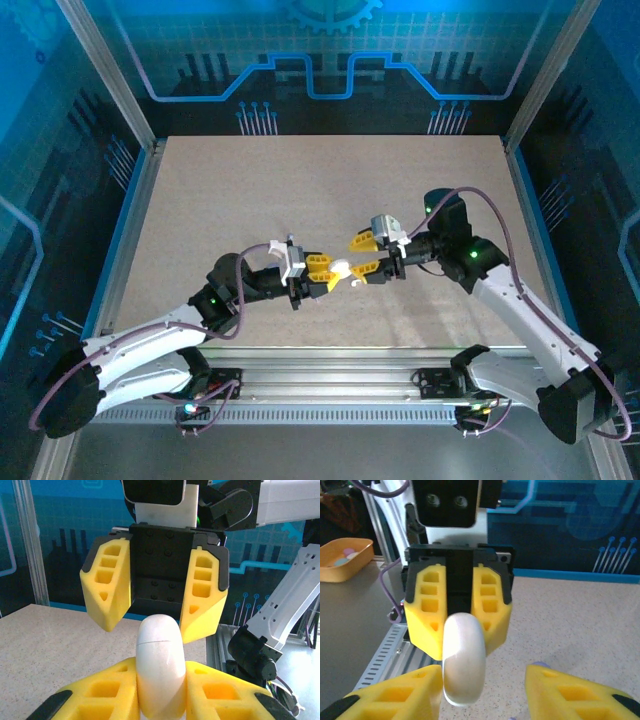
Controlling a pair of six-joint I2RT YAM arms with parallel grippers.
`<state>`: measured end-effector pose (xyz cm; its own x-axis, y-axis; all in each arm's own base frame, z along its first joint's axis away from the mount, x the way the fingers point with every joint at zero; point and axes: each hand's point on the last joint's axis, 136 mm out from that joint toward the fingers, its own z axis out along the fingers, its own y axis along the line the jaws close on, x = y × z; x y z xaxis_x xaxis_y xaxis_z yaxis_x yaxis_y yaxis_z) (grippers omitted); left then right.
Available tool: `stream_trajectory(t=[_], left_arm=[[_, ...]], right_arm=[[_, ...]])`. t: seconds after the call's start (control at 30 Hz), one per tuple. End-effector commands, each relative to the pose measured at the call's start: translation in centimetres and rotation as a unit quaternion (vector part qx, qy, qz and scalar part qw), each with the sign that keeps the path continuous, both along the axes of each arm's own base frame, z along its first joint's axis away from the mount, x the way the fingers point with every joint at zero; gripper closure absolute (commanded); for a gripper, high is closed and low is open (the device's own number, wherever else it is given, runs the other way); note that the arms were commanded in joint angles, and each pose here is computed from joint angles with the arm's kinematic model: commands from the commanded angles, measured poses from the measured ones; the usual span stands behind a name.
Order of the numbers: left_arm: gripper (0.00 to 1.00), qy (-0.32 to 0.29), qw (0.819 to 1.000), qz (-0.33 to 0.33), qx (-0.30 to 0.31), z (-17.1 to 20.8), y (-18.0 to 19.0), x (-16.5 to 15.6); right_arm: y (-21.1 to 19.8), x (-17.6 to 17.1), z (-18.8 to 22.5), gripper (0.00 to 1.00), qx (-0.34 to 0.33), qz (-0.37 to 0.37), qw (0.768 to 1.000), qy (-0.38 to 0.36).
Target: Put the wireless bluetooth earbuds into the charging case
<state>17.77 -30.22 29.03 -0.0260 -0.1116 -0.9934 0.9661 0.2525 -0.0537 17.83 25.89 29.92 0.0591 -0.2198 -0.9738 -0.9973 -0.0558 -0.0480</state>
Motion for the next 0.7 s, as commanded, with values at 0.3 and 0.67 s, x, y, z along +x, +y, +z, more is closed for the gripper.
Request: stream_trajectory(t=[0.3,0.67], left_arm=[[0.76,-0.027,0.999,-0.011,-0.021,2.14,-0.04,-0.58],[0.40,-0.025,1.000,0.013,-0.002,1.28,0.14,0.19]], right_arm=[[1.08,-1.68,0.41,0.74,-0.009,0.057,0.998,-0.008],[0.55,-2.05,0.38,0.87,-0.036,0.035,0.998,-0.036]])
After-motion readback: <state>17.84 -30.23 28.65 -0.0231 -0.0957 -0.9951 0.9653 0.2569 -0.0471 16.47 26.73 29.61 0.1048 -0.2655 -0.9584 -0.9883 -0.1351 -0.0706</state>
